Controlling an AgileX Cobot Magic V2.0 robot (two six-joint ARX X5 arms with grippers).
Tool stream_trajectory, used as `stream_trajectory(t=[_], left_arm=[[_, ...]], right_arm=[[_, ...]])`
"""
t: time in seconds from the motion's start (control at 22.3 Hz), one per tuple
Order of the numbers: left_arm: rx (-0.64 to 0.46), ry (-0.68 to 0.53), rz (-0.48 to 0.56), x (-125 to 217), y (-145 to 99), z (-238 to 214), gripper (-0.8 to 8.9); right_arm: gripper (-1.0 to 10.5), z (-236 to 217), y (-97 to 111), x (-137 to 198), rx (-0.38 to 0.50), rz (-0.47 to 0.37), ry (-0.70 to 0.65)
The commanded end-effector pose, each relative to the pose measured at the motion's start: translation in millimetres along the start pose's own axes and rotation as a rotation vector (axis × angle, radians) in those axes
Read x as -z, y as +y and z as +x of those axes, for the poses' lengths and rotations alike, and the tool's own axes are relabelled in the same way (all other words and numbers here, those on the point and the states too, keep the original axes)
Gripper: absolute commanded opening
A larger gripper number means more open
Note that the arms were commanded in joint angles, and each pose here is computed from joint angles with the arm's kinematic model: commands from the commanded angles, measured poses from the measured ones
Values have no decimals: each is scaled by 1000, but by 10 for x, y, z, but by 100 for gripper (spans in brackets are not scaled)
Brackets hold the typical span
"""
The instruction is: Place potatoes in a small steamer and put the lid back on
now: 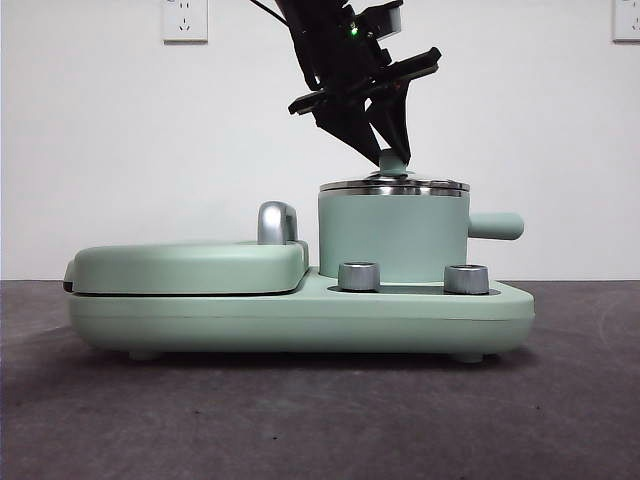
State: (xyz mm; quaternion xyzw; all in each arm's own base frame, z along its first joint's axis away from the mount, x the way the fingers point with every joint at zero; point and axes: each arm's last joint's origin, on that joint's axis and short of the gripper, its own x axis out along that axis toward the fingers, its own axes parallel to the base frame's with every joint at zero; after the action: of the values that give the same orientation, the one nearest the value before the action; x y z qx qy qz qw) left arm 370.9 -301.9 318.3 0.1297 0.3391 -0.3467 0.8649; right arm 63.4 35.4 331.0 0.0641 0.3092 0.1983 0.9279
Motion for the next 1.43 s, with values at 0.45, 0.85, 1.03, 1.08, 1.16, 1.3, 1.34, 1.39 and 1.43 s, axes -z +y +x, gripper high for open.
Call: stream_trajectory(t=[0.45, 0.85, 1.03, 1.08, 1.16, 1.3, 1.34, 1.39, 1.43], left_arm=[[-84, 46, 42, 36, -131, 128, 17], [-79, 46, 36, 36, -161, 128, 190], [-81, 25, 14, -19, -161, -41, 371], [-81, 18, 15, -40, -165, -117, 392], [-81, 28, 15, -63, -172, -327, 415], [-78, 94, 16, -33, -188, -715, 414], [-77, 113, 16, -20, -194, -864, 414], [-77, 127, 16, -7, -199, -1010, 414], [-76, 135, 16, 6, -205, -1173, 413]], right_arm=[[441, -12, 11, -22, -9, 7, -13], [441, -12, 11, -22, -9, 7, -13], [441, -12, 11, -22, -9, 7, -13], [441, -12, 11, -22, -9, 7, -13], [441, -13, 11, -21, -9, 7, -14], [441, -12, 11, -22, -9, 7, -13], [441, -12, 11, -22, -9, 7, -13], [441, -12, 11, -22, -9, 7, -13], [441, -12, 11, -22, -9, 7, -13]])
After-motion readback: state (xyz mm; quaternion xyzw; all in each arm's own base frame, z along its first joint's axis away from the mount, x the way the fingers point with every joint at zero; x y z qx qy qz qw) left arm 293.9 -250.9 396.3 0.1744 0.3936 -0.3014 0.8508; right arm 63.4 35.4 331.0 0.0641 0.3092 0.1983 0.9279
